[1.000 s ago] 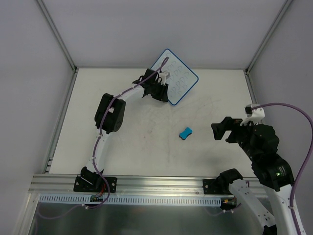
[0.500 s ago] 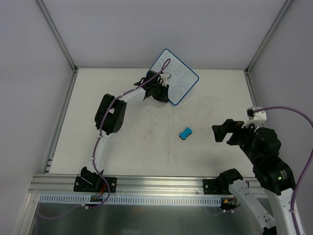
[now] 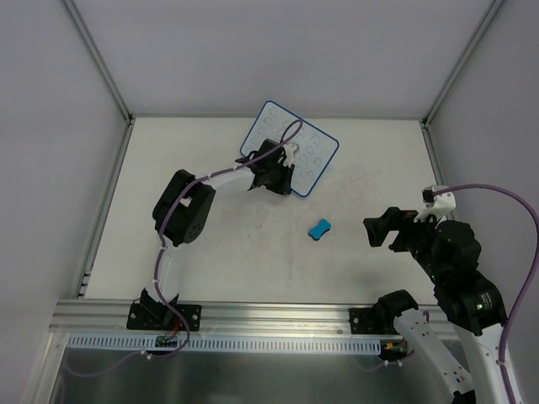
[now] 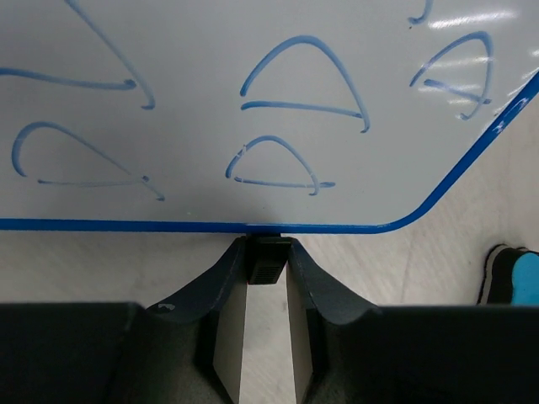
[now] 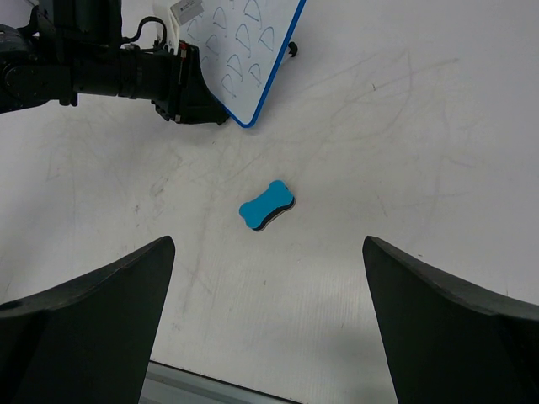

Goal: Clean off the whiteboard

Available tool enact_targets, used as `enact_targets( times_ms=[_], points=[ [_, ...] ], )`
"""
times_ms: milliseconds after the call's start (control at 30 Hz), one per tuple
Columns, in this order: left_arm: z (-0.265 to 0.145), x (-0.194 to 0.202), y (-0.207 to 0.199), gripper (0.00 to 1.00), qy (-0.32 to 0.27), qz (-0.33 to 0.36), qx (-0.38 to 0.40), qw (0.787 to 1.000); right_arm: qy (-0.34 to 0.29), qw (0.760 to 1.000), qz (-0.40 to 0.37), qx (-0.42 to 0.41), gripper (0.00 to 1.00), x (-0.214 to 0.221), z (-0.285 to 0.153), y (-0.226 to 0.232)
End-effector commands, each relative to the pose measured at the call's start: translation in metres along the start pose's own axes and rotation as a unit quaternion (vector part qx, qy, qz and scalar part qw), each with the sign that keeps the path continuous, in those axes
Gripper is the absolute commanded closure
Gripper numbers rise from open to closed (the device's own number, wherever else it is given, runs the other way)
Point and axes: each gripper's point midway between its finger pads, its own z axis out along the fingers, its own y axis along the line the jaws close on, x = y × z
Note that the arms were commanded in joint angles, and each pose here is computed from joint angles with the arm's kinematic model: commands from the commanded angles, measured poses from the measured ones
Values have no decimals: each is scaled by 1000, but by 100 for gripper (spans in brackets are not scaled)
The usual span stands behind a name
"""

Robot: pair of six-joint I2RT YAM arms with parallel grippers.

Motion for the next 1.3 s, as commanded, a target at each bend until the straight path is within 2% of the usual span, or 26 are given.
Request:
enact_targets(
  times_ms=[0,133,300,367,500,667,733,767,800,900,1000,1200,1267],
  points=[
    [-20,22,-30,100,33,-35,-14,999,-6,1000,-6,-14,1,0,-1,4],
    [-16,26,-58,100,28,-44,-22,998,6,1000,-6,-17,1,7,3,4],
    [-13,34,-79,100,22,-104,-45,993,12,1000,-10,-19,1,11,5,4],
    [-12,41,-95,100,24,-97,-46,994,12,1000,-13,-20,1,12,5,4],
    [-10,45,-106,100,20,-123,-55,991,13,1000,-14,-19,1,14,4,3],
    [-13,51,-113,100,22,-124,-60,990,26,999,-15,-35,1,20,7,8],
    [-17,52,-114,91,22,-128,-60,990,29,999,-15,-36,1,20,8,9],
    [-20,51,-114,76,21,-129,-61,990,30,999,-15,-36,1,20,8,9],
    [-25,46,-116,68,14,-127,-59,990,29,999,-18,-36,1,19,8,9],
    [-37,33,-119,50,-3,-119,-57,991,35,998,-30,-39,1,19,10,9],
    [-48,24,-123,36,-14,-108,-53,993,38,998,-32,-42,1,20,11,10],
    [-59,15,-158,33,-15,-21,5,1000,41,998,-29,-41,1,21,12,10],
    [-54,22,-177,31,3,10,41,999,41,998,-27,-41,1,21,12,10]
  ],
)
